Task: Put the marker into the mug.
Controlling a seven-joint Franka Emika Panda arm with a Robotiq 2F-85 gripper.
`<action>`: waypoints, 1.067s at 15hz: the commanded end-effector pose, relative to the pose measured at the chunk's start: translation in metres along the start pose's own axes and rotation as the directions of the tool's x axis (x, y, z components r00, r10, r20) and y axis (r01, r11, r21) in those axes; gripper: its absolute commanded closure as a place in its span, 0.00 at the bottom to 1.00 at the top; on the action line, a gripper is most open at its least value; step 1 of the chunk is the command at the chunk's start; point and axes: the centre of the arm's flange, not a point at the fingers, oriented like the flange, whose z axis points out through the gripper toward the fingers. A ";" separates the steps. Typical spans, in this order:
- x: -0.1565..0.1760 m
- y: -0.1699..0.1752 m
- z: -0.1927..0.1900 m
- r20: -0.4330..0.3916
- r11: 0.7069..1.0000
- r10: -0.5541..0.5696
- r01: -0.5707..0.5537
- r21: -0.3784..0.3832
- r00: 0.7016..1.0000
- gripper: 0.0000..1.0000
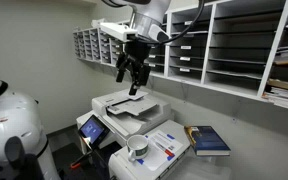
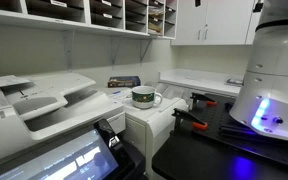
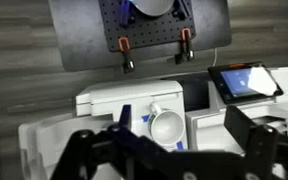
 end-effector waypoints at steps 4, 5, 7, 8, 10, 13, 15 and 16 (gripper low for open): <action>0.005 -0.004 0.006 -0.039 0.998 0.055 -0.055 -0.004 0.998 0.00; 0.011 -0.008 0.011 -0.082 0.994 0.105 -0.107 -0.014 0.991 0.00; 0.038 -0.018 0.028 -0.157 0.980 0.195 -0.200 -0.018 0.968 0.00; 0.058 -0.023 0.041 -0.193 0.970 0.237 -0.242 -0.001 0.952 0.00; 0.096 -0.030 0.067 -0.246 0.944 0.325 -0.330 0.024 0.913 0.00; 0.153 -0.023 0.110 -0.317 0.888 0.452 -0.455 0.069 0.834 0.00; 0.187 -0.011 0.139 -0.352 0.839 0.534 -0.533 0.108 0.769 0.00; 0.201 -0.005 0.154 -0.366 0.810 0.575 -0.573 0.127 0.732 0.00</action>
